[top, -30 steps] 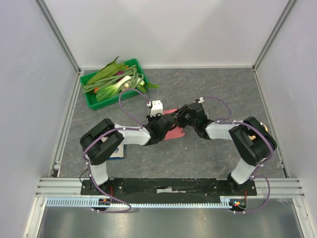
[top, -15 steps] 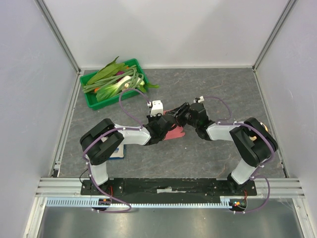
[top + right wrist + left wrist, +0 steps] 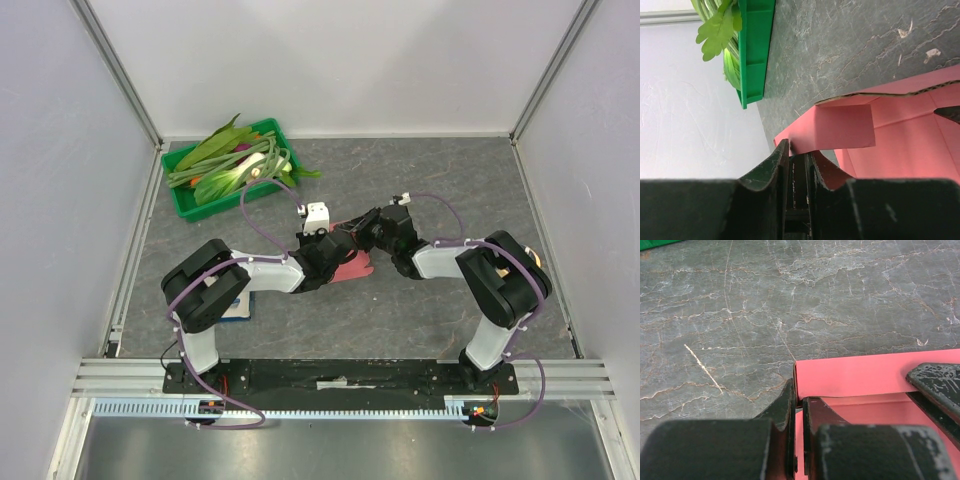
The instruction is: Fold the paper box
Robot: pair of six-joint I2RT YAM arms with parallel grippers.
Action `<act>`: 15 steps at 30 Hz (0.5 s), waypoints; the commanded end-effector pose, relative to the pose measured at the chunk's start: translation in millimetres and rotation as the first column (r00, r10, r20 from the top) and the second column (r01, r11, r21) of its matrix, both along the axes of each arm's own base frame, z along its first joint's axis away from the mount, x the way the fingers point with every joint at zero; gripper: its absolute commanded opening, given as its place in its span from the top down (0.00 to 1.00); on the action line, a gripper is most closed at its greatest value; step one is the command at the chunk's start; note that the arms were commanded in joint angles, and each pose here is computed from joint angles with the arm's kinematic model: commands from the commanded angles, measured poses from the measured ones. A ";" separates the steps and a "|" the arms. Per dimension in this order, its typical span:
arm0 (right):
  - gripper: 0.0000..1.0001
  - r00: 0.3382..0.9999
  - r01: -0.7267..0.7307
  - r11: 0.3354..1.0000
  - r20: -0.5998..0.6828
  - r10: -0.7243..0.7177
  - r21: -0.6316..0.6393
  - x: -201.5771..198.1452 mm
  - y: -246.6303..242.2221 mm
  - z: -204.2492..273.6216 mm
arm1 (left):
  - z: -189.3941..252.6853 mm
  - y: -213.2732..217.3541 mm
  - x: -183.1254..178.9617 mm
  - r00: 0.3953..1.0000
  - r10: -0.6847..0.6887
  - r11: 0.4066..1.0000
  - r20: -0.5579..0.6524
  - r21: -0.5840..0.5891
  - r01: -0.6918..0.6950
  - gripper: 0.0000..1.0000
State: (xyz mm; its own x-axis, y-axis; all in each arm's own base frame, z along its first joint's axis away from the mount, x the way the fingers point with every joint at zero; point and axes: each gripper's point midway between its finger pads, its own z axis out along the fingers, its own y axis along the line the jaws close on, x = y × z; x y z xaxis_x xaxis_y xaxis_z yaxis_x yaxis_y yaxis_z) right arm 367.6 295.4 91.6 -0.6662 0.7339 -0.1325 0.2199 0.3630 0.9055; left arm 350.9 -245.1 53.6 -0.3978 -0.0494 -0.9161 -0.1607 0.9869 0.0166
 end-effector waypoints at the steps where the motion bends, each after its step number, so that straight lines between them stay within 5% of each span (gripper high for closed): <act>1: 0.73 0.997 0.047 0.999 0.058 -0.047 0.009 20.3 -1.6 15.1 | -25.7 17.6 -21.9 0.996 -0.005 0.995 -0.090 0.096 0.013 0.98; 5: 0.78 0.997 0.057 0.998 0.058 -0.058 0.006 23.0 -2.7 14.1 | -24.3 16.2 -22.6 0.996 -0.007 0.995 -0.086 0.094 0.015 0.98; 9: 1.00 0.996 0.066 0.998 0.061 -0.067 0.022 23.7 -4.2 13.9 | -24.7 16.2 -23.3 0.996 0.010 0.997 -0.089 0.078 -0.003 0.98; 15: 1.00 0.981 0.174 0.980 0.071 -0.181 0.091 7.7 -23.6 8.9 | -23.6 31.6 -22.5 0.974 0.198 0.978 -0.108 0.093 -0.189 0.98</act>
State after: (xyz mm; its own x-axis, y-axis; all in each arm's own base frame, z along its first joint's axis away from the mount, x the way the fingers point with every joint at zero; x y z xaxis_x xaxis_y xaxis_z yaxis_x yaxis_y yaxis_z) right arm 371.2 292.7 92.8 -0.6271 0.7708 -0.1121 0.2253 0.3173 0.9212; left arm 346.9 -246.2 53.6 -0.4278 -0.0976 -0.8986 -0.2103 0.9776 -0.0060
